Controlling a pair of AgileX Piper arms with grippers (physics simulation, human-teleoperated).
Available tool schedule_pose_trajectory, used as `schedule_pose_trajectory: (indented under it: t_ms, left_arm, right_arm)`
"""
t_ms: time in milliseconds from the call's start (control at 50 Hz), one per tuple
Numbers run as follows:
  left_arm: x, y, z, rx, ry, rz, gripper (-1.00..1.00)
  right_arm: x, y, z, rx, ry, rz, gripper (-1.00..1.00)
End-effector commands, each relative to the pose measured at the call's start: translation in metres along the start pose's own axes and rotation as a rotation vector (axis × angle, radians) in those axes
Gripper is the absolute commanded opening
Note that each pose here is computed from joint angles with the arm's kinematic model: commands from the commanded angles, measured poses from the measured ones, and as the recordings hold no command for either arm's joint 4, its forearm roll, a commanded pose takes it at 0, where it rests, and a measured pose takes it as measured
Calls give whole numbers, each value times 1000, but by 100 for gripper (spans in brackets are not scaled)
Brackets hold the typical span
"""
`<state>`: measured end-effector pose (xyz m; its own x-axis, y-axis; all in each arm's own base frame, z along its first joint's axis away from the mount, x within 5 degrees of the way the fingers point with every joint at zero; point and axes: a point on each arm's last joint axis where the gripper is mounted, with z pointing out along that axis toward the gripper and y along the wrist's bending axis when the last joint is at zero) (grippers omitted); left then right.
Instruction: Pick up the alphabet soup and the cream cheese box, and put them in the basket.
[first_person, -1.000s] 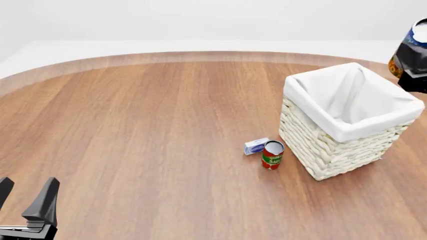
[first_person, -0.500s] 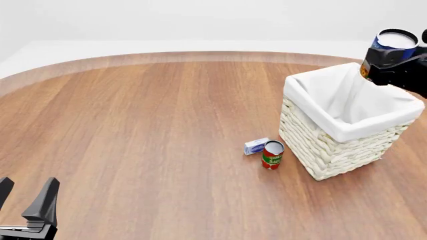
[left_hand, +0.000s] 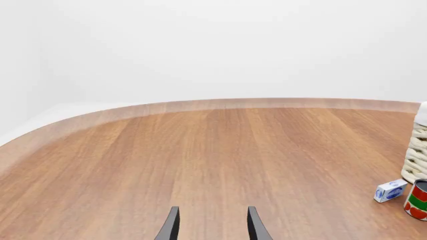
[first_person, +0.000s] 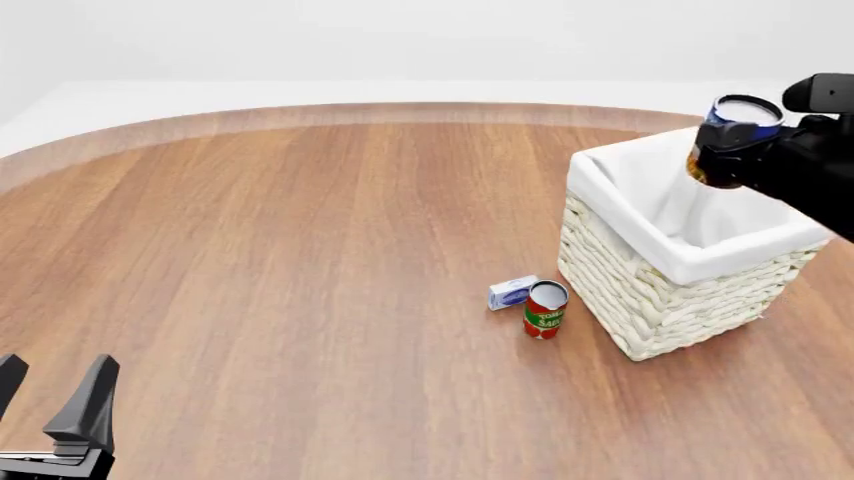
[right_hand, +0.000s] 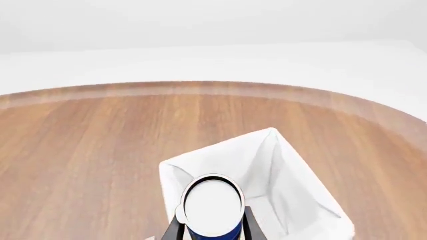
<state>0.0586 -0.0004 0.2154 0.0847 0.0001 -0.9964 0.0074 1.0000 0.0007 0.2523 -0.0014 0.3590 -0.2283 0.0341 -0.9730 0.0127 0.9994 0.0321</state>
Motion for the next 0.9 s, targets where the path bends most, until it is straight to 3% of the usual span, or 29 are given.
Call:
schedule_pose_trajectory:
  t_ms: [20, 900]
  left_arm:
    - [0, 0, 0, 0, 0, 0, 100]
    - [0, 0, 0, 0, 0, -1, 100]
  right_arm:
    - [8, 0, 16, 0, 17, 29, -100]
    - [33, -7, 59, 24, 80, 33, -100]
